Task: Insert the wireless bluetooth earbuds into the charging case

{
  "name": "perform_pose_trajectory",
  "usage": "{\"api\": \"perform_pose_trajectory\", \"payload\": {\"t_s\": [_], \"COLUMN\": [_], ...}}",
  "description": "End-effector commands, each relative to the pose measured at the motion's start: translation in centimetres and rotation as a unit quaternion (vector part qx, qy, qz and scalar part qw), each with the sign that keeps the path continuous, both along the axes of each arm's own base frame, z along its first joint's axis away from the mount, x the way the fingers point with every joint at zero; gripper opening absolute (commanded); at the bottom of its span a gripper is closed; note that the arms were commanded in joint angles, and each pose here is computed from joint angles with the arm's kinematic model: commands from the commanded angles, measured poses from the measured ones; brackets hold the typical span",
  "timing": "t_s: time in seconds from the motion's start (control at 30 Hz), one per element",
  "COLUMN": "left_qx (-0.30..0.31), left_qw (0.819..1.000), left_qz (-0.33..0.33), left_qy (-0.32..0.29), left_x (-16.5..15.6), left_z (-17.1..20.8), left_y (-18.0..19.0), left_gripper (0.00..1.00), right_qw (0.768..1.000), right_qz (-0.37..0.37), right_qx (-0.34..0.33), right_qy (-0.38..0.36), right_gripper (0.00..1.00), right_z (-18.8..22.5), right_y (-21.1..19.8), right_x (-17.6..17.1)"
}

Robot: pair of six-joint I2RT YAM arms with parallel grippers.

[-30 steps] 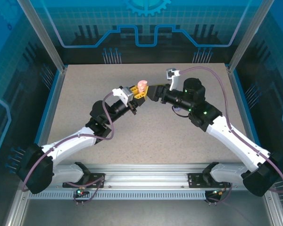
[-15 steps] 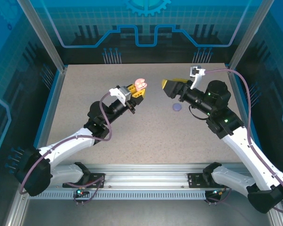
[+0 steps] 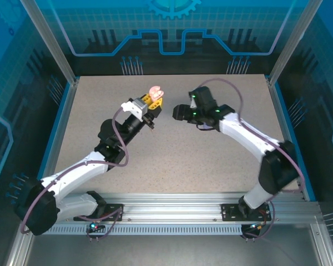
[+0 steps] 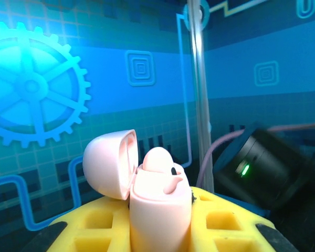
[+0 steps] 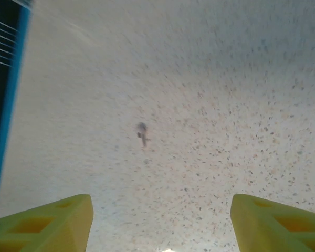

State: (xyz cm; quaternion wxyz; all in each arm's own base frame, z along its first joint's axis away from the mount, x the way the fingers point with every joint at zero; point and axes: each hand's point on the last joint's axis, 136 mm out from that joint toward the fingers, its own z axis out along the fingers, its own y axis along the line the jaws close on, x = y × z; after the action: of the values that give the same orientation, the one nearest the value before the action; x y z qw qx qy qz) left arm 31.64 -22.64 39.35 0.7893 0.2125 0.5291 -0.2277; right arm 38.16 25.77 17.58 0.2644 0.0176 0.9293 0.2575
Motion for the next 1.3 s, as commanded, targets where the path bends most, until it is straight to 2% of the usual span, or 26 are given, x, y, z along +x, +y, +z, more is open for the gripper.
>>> {"api": "perform_pose_trajectory", "payload": {"t_s": [0.0, 0.17, 0.43, 0.8, 1.03, 1.27], "left_qx": [-0.035, -0.049, -0.062, -0.066, -0.066, -0.068], "left_qw": [0.998, 0.997, 0.996, 0.995, 0.995, 0.995], "left_qz": [0.035, 0.053, 0.066, 0.073, 0.072, 0.071], "left_qy": [-0.031, -0.029, -0.02, -0.02, -0.02, -0.017], "left_x": [-0.3, -0.4, -0.4, -0.7, -0.6, -0.5], "left_z": [3.6, 4.3, 4.4, 4.5, 4.4, 4.1], "left_y": [2.5, 4.3, 5.8, 6.7, 6.8, 6.7], "left_gripper": [0.0, 0.0, 0.0, 0.0, 0.0, 0.0], "right_qw": [0.998, 0.992, 0.977, 0.968, 0.959, 0.957], "right_qz": [0.024, 0.066, 0.111, 0.131, 0.137, 0.139], "right_qx": [-0.04, -0.082, -0.164, -0.202, -0.238, -0.245], "right_qy": [0.031, 0.064, 0.071, 0.074, 0.072, 0.071], "right_gripper": [0.69, 0.63, 0.53, 0.45, 0.43, 0.38], "right_z": [-2.7, -6.8, -10.3, -14.0, -15.7, -16.5], "right_y": [2.2, 6.5, 11.0, 13.5, 13.6, 13.8], "right_x": [0.7, 2.3, 3.6, 3.7, 3.8, 3.8]}}
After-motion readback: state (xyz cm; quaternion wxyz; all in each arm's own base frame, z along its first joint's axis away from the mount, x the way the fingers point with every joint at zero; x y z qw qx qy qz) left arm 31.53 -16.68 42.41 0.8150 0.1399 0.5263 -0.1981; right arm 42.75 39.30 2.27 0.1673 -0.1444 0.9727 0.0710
